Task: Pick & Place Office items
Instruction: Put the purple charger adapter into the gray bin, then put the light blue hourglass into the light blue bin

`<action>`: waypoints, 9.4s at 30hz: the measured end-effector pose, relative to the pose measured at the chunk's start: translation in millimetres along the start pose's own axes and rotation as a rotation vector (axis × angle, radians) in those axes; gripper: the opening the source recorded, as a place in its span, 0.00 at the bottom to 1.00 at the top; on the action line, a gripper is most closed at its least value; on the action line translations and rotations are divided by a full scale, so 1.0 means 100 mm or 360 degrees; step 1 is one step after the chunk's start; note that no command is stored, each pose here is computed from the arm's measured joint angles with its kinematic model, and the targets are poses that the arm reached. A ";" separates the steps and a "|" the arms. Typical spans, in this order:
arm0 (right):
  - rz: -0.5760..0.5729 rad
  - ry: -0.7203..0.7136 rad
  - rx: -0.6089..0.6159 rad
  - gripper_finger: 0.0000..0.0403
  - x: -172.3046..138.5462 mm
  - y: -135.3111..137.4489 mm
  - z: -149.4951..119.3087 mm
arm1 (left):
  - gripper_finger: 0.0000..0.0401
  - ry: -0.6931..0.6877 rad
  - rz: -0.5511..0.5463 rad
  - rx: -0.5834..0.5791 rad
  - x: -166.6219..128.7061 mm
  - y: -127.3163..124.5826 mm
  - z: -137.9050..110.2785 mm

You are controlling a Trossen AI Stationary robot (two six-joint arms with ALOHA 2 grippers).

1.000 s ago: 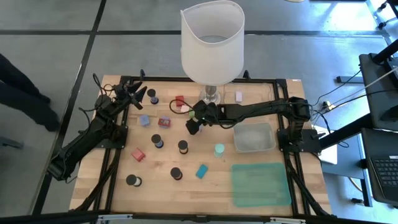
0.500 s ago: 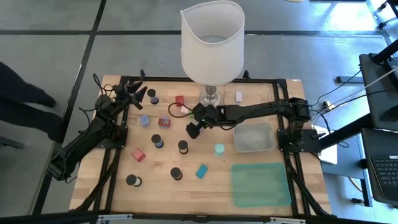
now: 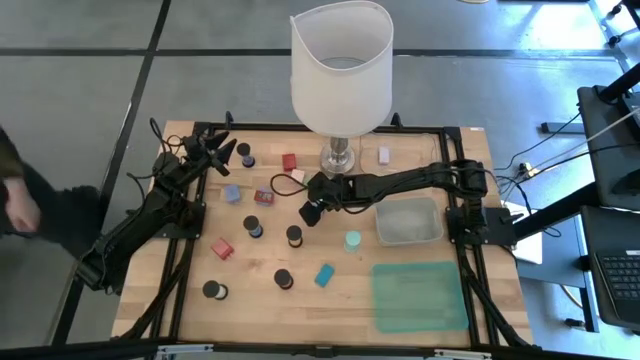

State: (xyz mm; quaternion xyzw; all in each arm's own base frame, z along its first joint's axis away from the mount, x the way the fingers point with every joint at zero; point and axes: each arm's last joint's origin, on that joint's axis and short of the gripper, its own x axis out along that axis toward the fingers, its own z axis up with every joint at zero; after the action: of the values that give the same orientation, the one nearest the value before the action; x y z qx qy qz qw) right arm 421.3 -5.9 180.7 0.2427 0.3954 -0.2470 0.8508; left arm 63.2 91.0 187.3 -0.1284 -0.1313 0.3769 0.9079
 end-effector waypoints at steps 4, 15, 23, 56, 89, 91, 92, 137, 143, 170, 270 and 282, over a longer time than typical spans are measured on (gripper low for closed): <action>0.0004 0.0024 -0.0004 0.85 0.05 0.00 -0.03 | 0.56 -0.0001 0.0000 0.0000 0.00 0.00 0.00; -0.0013 0.0060 -0.0076 0.85 0.09 -0.02 -0.08 | 0.56 0.0000 0.0000 0.0000 0.00 0.00 0.00; -0.0010 0.0096 -0.0110 0.85 0.12 -0.05 -0.14 | 0.56 -0.0001 -0.0001 0.0000 0.00 0.00 0.00; -0.0086 0.0054 0.0045 0.64 0.26 -0.05 -0.20 | 0.56 0.0000 0.0000 0.0000 0.00 0.00 0.00; -0.0278 0.0042 0.0378 0.60 -0.72 -0.25 0.13 | 0.56 0.0001 0.0000 0.0000 0.00 0.00 0.00; -0.0329 0.0086 0.0407 0.60 -0.84 -0.30 0.11 | 0.56 0.0001 0.0000 0.0000 0.00 0.00 0.00; -0.0354 0.0103 0.0430 0.60 -0.89 -0.32 0.10 | 0.56 0.0001 0.0000 0.0000 0.00 0.00 0.00; -0.0964 0.0077 0.1506 0.57 -1.62 -0.89 -1.49 | 0.56 0.0000 -0.0001 0.0000 0.00 0.00 0.00; -0.0966 0.0079 0.1532 0.63 -1.49 -0.98 -1.62 | 0.56 0.0000 -0.0001 0.0000 0.00 0.00 0.00; -0.0859 0.0040 0.1410 0.93 -1.82 -0.72 -1.24 | 0.56 0.0000 -0.0001 0.0000 0.00 0.00 0.00; -0.0652 0.0429 0.1212 0.49 -1.74 0.45 -0.81 | 0.56 0.0032 0.0011 -0.0007 0.00 0.01 -0.02; -0.0939 0.0444 0.1491 0.49 -2.30 0.45 -1.28 | 0.56 0.0033 0.0012 -0.0007 0.00 0.01 -0.02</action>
State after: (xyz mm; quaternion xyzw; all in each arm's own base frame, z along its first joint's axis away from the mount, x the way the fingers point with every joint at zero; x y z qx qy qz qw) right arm 247.9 158.4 299.9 0.5036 0.4032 -0.5887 0.4871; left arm 63.4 91.3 185.3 -0.1349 -0.1224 0.3787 0.9074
